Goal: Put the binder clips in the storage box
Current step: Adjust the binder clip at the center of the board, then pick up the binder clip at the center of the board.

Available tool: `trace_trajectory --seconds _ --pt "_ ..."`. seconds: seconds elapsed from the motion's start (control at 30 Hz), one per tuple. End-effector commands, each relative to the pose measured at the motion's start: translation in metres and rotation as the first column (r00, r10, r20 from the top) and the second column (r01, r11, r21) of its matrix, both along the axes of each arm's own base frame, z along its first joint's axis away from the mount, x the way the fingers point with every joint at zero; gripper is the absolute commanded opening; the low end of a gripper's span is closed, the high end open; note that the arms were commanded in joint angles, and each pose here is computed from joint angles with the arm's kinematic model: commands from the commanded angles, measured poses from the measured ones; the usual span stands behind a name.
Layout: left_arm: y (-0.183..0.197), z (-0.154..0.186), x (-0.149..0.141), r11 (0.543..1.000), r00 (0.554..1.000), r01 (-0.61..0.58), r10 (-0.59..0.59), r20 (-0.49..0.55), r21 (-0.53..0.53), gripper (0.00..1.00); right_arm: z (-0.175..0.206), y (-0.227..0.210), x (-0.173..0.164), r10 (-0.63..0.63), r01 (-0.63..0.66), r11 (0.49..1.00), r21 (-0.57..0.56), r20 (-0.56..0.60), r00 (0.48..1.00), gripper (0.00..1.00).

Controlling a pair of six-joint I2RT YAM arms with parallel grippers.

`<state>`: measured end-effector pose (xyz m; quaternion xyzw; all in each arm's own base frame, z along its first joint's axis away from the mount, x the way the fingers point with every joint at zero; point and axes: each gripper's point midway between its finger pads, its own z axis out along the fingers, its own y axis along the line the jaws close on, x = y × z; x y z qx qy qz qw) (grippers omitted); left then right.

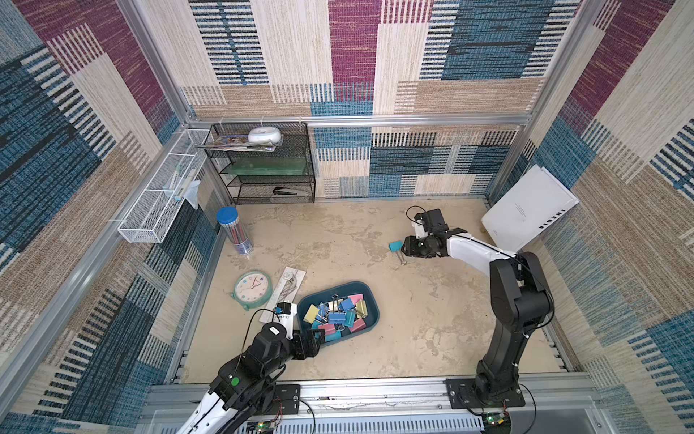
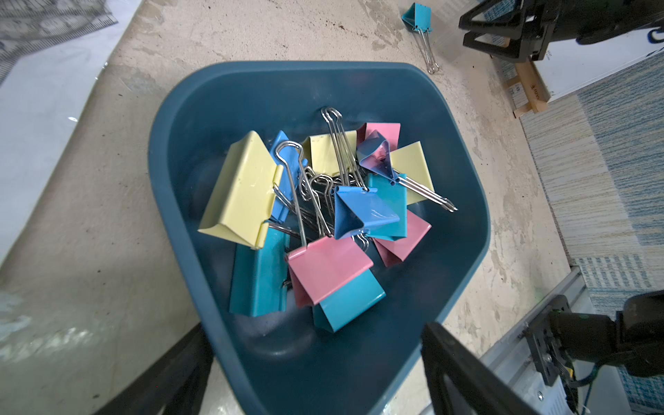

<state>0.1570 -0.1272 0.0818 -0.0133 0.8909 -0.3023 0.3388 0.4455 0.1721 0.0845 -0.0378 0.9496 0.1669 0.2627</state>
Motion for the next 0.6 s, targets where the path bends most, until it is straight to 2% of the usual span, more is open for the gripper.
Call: trace_trajectory --seconds 0.0,0.1,0.3,0.57 --pt "0.0 0.001 0.001 1.0 1.0 -0.002 0.002 0.005 -0.003 0.93 0.006 0.005 0.01 0.061 -0.06 0.997 -0.043 0.034 0.998 0.76" --pt "0.0 0.0 0.001 1.0 1.0 0.0 0.0 0.005 -0.004 0.93 -0.006 0.013 0.016 0.141 -0.14 0.985 -0.101 0.006 0.99 0.84" --pt "0.0 0.001 0.001 1.0 1.0 -0.001 0.001 0.007 -0.004 0.93 -0.025 0.011 0.025 0.217 -0.209 0.945 -0.251 0.004 0.976 0.86" --pt "0.0 0.0 0.001 1.0 1.0 -0.004 0.004 0.005 -0.004 0.93 -0.04 0.018 0.034 0.247 -0.241 0.932 -0.272 -0.01 0.969 0.86"
